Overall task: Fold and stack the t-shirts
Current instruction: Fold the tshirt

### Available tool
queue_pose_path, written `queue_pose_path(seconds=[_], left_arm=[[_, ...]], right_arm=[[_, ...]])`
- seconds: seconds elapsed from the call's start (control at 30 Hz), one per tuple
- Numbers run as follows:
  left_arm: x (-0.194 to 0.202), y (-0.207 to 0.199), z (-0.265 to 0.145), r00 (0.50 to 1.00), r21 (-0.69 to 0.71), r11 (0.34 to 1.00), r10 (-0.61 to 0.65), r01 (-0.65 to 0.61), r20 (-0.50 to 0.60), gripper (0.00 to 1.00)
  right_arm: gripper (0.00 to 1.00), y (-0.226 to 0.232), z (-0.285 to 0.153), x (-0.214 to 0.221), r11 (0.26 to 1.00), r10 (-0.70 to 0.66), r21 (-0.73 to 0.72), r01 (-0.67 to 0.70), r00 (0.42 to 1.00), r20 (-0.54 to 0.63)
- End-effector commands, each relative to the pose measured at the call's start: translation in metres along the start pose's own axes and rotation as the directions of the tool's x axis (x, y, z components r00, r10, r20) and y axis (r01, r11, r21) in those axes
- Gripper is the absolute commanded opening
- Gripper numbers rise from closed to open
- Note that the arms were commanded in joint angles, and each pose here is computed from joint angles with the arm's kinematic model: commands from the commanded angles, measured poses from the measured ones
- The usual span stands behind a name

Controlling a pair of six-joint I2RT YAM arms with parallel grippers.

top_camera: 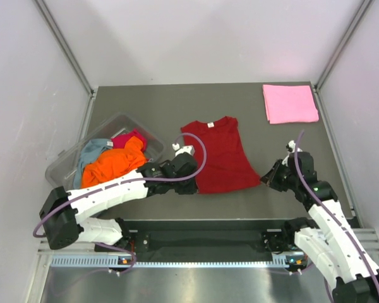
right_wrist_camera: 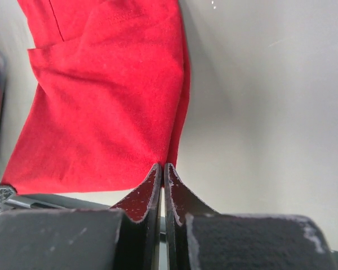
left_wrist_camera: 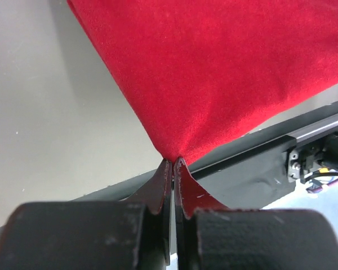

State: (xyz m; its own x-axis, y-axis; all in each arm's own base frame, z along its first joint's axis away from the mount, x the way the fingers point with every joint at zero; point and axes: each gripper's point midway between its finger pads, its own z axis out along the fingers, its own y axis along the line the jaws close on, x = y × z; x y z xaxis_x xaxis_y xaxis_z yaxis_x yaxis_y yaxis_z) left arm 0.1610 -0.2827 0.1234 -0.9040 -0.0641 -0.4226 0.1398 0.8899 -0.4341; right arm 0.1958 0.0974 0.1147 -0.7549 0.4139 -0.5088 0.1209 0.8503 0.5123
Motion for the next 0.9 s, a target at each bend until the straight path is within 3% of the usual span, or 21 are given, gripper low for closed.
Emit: queue_pose_path(seconds=[0.0,0.3,0.63,0.87], left_arm=[[-0.011,-0.004,-0.011,0.999,-0.022,1.0,-0.008,0.009,0.031,0.0],[-0.049,0.001,0.004,0.997,-0.1,0.995,0.022,-0.014,0.079,0.0],[-0.162,0.023,0.014,0.984,-0.133,0.99,-0.024,0.048,0.176,0.0],[-0.218,0.038,0.045,0.985,-0.142,0.987,-0.05,0.074,0.166,0.0]], right_arm=[[0.0,0.009,-0.014,-0.023,0.999,-0.034,0.004,0.034,0.997,0.062],[0.0,0.048,0.0,-0.084,0.988,-0.141,-0.047,0.147,0.983,0.117],[0.0,0.089,0.06,-0.149,0.97,-0.216,-0.1,0.223,0.973,0.08],[0.0,0.116,0.103,-0.188,0.956,-0.232,-0.168,0.242,0.97,0.076]])
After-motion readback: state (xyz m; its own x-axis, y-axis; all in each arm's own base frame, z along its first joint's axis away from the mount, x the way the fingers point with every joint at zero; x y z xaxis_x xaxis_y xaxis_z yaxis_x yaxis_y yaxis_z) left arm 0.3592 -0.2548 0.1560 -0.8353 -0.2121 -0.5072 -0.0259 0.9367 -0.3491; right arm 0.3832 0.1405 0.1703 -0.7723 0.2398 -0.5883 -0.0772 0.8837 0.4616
